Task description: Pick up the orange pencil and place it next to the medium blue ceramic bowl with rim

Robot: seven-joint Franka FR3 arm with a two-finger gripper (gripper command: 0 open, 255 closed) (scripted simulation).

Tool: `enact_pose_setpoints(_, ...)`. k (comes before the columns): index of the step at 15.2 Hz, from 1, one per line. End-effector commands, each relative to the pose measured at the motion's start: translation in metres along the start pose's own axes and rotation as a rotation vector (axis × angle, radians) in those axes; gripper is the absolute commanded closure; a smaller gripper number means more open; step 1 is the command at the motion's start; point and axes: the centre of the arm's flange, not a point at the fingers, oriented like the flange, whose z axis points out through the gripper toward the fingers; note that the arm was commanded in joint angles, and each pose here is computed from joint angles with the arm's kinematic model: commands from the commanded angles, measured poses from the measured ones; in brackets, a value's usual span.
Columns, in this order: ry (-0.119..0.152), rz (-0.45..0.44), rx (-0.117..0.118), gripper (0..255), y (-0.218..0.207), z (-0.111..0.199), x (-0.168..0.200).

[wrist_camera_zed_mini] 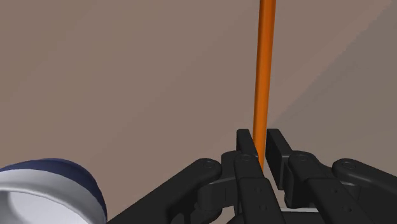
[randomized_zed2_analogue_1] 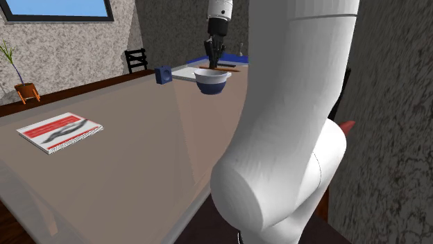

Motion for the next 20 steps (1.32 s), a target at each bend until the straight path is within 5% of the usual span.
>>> enact_pose_setpoints(1,0.0,-0.002,0.0,255,0.026,-0.005,0.005)
enact_pose_setpoints(7,0.0,-0.002,0.0,255,0.11,-0.024,0.018)
enact_pose_setpoints(20,0.0,-0.002,0.0,255,0.125,0.042,0.017)
